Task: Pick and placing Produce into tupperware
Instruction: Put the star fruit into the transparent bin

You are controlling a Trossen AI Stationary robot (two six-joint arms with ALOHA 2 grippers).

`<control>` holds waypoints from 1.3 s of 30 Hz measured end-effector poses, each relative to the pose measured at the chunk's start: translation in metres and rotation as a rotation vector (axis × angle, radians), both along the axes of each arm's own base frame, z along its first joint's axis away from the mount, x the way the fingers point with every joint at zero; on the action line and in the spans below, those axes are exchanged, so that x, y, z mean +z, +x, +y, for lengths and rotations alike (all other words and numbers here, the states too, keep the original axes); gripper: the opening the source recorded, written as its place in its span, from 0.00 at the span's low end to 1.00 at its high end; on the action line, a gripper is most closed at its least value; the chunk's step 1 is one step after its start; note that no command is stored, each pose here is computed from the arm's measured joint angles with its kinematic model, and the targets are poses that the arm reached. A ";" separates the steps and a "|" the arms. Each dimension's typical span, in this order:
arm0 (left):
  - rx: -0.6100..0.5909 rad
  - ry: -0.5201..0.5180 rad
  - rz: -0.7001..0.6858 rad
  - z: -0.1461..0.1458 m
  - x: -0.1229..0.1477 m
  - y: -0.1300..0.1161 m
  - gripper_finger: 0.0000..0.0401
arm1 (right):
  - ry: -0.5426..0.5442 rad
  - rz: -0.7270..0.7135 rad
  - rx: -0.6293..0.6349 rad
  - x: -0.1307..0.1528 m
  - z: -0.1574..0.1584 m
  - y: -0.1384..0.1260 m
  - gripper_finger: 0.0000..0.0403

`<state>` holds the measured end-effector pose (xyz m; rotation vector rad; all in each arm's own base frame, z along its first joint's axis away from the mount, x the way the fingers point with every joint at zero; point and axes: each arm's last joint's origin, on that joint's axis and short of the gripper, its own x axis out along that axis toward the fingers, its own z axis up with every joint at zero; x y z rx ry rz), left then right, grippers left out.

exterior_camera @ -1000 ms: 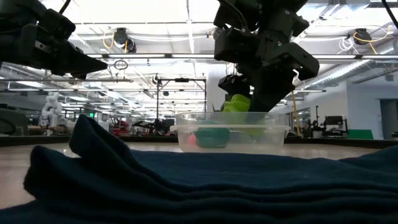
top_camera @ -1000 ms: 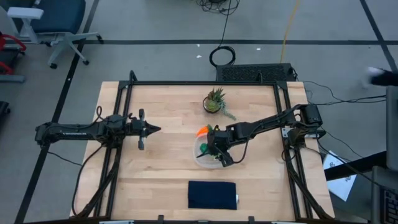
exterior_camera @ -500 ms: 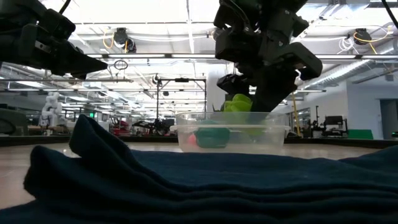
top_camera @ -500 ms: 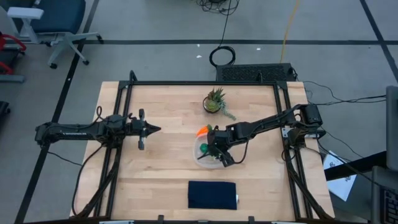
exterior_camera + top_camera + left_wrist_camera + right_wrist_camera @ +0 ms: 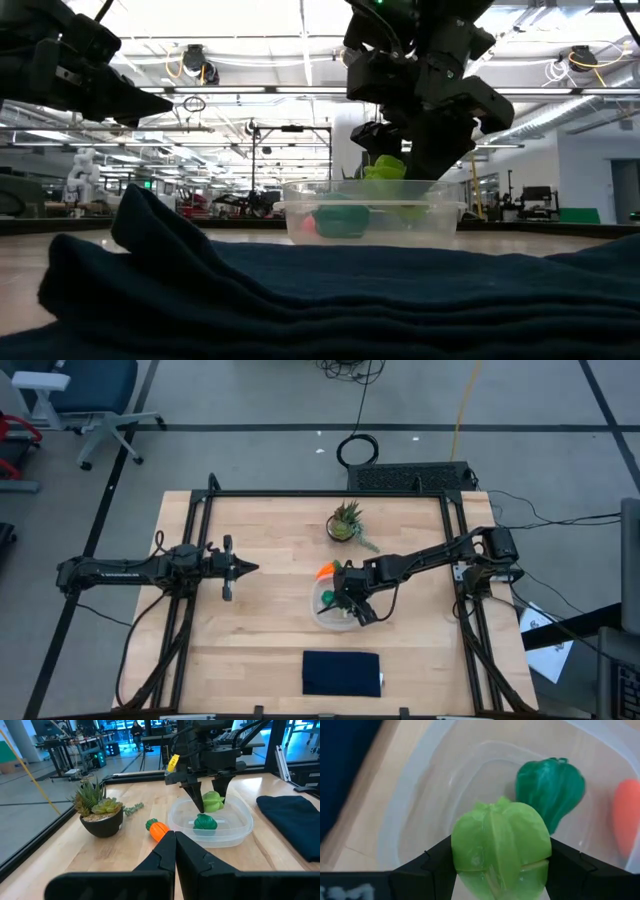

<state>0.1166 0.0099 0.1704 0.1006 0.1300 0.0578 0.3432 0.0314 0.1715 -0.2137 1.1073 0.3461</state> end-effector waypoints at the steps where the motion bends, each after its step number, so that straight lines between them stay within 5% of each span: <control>1: 0.000 0.001 0.000 0.000 0.000 0.000 0.01 | -0.001 -0.001 -0.001 0.000 -0.001 0.000 0.56; 39: 0.000 0.000 0.017 0.000 -0.002 0.000 0.01 | 0.027 0.033 0.011 -0.017 -0.002 0.005 0.56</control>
